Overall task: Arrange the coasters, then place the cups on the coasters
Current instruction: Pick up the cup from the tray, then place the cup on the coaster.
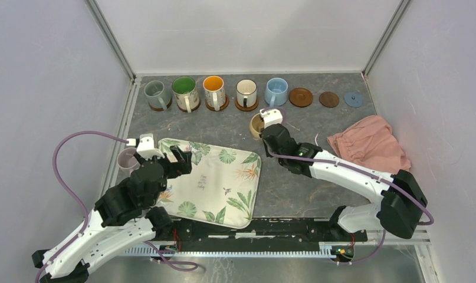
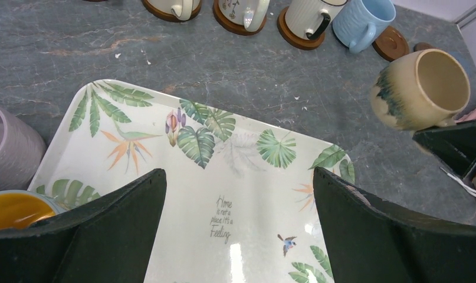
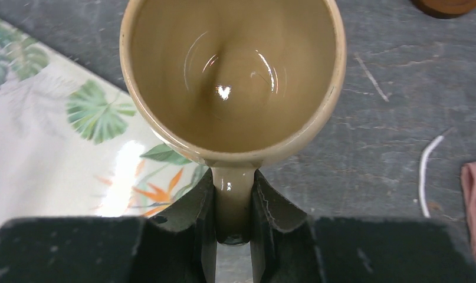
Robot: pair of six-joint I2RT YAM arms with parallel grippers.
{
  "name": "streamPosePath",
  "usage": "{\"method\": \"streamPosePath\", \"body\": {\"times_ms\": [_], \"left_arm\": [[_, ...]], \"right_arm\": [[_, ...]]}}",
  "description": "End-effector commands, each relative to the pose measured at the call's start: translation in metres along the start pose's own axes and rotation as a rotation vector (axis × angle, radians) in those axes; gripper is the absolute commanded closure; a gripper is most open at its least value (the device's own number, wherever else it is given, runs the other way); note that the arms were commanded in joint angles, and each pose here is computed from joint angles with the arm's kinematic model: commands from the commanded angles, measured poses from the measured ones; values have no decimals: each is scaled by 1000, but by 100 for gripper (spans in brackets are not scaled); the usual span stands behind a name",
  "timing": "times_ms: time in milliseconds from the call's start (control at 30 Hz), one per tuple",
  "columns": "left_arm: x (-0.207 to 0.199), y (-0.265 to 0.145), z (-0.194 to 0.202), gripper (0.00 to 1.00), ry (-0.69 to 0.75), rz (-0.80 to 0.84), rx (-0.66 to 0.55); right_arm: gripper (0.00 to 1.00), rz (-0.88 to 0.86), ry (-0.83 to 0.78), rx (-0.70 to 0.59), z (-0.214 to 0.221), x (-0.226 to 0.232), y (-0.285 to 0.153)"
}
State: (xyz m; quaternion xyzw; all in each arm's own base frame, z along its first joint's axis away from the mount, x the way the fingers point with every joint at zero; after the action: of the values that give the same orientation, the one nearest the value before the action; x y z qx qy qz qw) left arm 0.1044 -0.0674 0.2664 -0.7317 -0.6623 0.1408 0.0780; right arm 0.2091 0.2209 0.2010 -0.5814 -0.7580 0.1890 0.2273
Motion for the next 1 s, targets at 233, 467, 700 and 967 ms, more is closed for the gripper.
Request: {"method": "streamPosePath", "body": {"times_ms": [233, 467, 700, 967], "left_arm": [[-1, 2, -5, 0, 2, -7, -36], [-1, 3, -4, 0, 8, -7, -33], [-1, 3, -5, 0, 8, -10, -36], [2, 1, -6, 0, 0, -16, -47]], "right_arm": [[100, 187, 147, -213, -69, -66, 13], [100, 275, 197, -250, -101, -108, 36], [100, 320, 236, -262, -128, -147, 72], [100, 315, 266, -254, -147, -177, 122]]}}
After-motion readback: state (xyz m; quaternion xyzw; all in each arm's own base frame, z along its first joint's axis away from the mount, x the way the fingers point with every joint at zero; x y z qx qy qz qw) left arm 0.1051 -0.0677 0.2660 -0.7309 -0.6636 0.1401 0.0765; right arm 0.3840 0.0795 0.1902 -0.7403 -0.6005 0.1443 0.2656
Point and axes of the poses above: each gripper's point midway between its finger pads, its own y axis out along the fingers, its own x axis along the line the jaws close on, z = x × y, the point moved 9 cm from there along -y, back along the fingers, and after that the axes turned 12 degrees about y, right-handed, at the moved point
